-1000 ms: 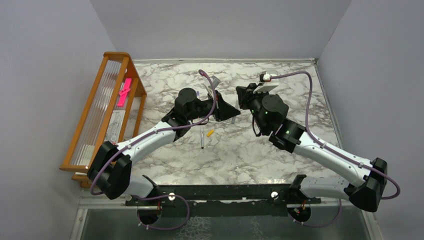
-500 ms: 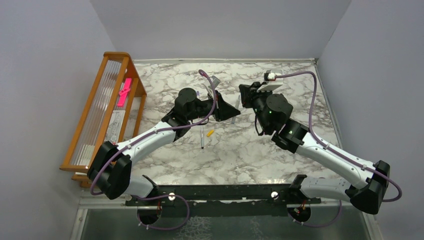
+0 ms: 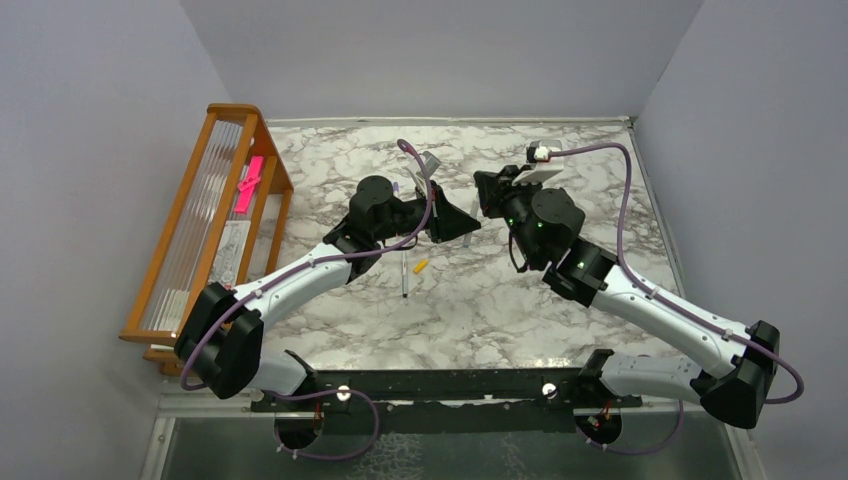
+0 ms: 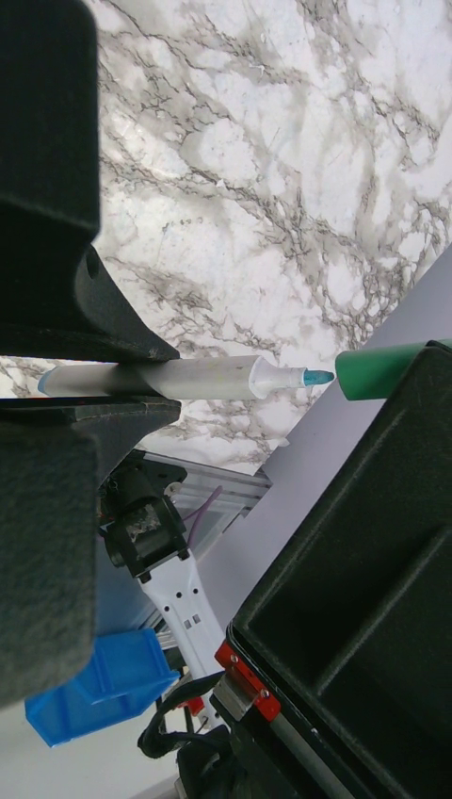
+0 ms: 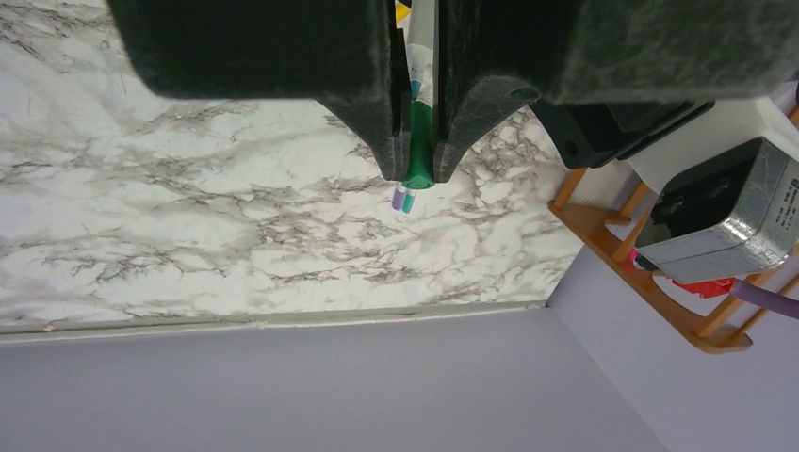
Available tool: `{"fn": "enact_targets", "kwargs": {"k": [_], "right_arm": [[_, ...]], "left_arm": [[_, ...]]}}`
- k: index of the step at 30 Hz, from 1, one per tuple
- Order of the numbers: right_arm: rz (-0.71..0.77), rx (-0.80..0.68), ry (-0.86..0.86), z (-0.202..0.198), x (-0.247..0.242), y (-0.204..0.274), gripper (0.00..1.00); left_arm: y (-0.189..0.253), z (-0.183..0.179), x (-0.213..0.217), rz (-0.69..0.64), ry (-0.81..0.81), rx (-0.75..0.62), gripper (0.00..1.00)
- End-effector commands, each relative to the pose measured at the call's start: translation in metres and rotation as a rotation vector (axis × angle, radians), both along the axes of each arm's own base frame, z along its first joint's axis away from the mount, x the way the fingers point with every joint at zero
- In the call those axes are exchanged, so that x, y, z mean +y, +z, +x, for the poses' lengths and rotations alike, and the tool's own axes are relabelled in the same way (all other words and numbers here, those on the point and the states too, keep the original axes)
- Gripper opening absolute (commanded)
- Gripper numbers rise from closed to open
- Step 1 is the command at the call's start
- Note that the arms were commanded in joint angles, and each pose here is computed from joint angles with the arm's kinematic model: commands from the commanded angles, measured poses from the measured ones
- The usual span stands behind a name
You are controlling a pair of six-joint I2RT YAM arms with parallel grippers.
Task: Insert the pens into the pen caps
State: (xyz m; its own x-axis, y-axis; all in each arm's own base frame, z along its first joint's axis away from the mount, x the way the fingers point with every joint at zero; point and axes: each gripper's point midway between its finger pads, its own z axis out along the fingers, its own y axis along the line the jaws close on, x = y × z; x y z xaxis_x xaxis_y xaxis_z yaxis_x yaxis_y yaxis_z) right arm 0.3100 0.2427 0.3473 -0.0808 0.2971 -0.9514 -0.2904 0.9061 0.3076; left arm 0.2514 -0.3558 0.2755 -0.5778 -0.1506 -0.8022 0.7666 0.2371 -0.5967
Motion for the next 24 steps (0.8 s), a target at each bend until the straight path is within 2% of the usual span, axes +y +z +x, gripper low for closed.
{"fn": "enact_targets", "kwargs": {"k": [1, 24], "right_arm": [[0.006, 0.015, 0.017, -0.003, 0.0, -0.006, 0.01], [0.006, 0.044, 0.019, -0.007, -0.002, -0.017, 0.01]], "left_arm": [[0.011, 0.003, -0.002, -0.015, 0.009, -0.029, 0.0], [0.013, 0.016, -0.006, -0.027, 0.048, -0.038, 0.0]]}}
